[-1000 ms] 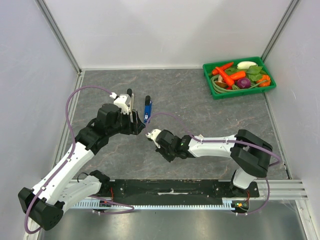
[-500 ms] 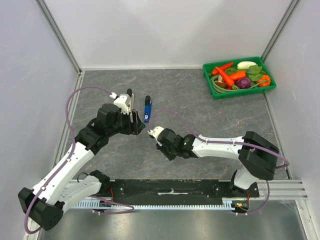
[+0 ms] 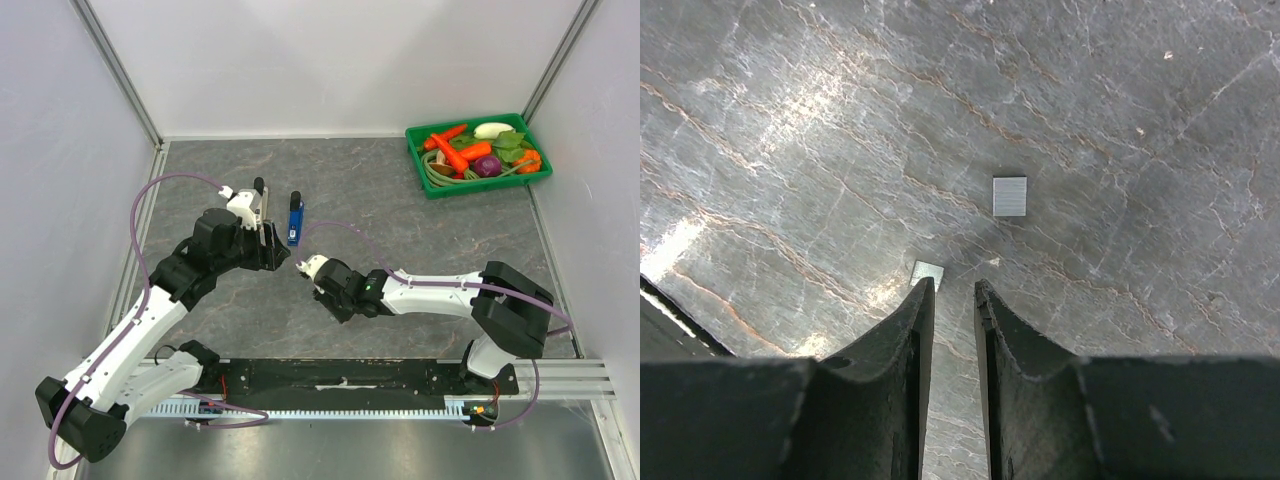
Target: Unload the staples from the stapler
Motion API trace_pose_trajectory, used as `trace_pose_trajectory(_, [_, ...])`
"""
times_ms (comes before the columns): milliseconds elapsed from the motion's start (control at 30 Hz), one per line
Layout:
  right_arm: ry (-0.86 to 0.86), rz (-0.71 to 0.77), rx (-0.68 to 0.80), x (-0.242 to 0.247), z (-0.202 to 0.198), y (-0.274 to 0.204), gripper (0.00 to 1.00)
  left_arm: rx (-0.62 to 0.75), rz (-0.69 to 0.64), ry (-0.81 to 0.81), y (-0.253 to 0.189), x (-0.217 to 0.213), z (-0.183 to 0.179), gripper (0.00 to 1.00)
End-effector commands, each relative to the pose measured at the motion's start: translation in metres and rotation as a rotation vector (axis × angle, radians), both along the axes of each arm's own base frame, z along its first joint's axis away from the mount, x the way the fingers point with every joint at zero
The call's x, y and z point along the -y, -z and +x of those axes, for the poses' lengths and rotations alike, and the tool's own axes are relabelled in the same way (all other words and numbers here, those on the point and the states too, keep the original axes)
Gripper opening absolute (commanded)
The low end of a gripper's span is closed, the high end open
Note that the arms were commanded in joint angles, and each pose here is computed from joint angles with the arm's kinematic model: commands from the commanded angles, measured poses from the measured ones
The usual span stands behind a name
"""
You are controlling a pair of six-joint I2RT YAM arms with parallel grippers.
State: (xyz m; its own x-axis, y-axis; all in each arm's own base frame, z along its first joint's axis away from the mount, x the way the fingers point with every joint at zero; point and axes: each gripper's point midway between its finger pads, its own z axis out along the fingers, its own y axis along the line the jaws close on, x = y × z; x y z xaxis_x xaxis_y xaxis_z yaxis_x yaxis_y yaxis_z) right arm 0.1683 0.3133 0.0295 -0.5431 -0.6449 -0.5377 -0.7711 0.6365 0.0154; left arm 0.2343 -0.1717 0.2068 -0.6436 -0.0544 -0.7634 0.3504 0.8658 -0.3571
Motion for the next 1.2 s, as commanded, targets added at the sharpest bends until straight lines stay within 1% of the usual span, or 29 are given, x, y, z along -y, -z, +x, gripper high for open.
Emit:
trace_pose_trajectory(0, [0.007,0.005,-0.018,-0.001,-0.002,0.006,0.3,0.029,-0.01,0.035,-0.006,0.003,-0.003,0.72])
trace_pose_trajectory(167, [0.007,0.027,-0.025,-0.004,-0.004,0.003,0.31,0.025,-0.008,0.031,-0.005,0.003,-0.002,0.72])
trace_pose_trajectory(400, [0.007,0.062,-0.042,-0.01,-0.008,-0.004,0.43,0.027,-0.01,0.032,-0.006,0.003,-0.003,0.72])
trace_pose_trajectory(533, [0.009,0.049,-0.051,-0.011,-0.011,0.002,0.45,0.024,-0.009,0.035,-0.005,0.003,-0.003,0.72])
trace_pose_trajectory(933, [0.023,0.013,-0.046,-0.016,-0.016,0.014,0.43,0.025,-0.007,0.038,-0.005,0.004,-0.004,0.72])
trace_pose_trajectory(1033, [0.025,0.005,-0.045,-0.016,-0.017,0.016,0.4,0.025,-0.008,0.034,-0.005,0.003,-0.003,0.72])
trace_pose_trajectory(1167, [0.028,-0.006,-0.036,-0.014,-0.017,0.017,0.32,0.024,-0.007,0.036,-0.004,0.003,-0.003,0.72])
